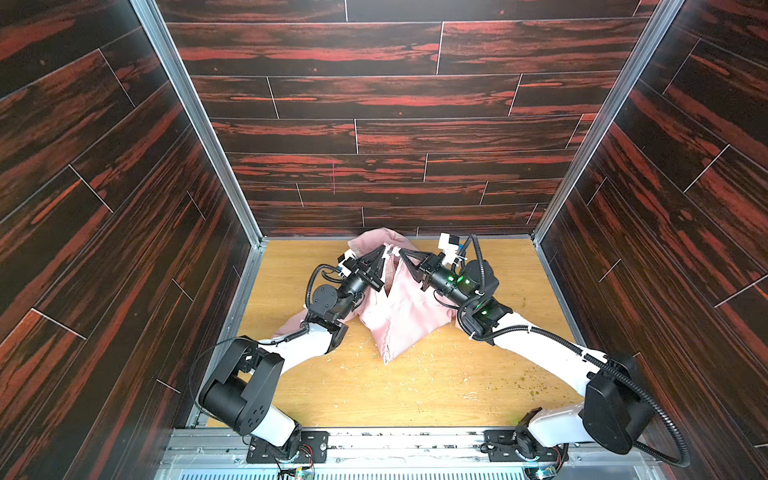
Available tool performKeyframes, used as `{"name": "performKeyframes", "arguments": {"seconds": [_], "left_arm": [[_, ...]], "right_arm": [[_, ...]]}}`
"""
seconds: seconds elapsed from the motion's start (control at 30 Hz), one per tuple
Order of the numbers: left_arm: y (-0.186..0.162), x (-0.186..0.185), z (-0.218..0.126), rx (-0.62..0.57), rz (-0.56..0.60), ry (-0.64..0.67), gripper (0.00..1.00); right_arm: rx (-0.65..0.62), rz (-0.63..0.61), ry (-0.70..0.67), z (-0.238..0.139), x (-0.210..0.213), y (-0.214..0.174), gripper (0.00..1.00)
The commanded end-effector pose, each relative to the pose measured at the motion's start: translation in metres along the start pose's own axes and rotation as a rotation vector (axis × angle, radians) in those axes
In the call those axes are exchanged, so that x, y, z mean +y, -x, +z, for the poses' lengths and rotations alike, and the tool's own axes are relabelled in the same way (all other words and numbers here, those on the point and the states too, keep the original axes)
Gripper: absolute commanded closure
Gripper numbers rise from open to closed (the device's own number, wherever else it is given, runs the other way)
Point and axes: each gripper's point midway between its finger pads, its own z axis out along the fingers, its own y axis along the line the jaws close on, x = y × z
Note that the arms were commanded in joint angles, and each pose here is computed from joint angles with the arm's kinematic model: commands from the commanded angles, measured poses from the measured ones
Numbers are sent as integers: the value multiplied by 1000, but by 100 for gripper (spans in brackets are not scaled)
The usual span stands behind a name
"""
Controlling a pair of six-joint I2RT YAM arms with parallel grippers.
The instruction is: Zip up the jacket
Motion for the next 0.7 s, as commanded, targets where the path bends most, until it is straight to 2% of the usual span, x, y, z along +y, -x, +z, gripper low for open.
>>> {"name": "performKeyframes", "arguments": {"seconds": [0.0,0.33,0.67], "left_arm": [[-17,-32,-5,52,-47,-93,100],[-17,-34,-9,42,-42,-100,100],[-17,-35,-11,38,-42,-101,100]], "right_arm": [[-5,-18,43,6,16,0,100],[-61,-13,21,5,13,9,100],[-34,-15,37,11,17,5,100]]}}
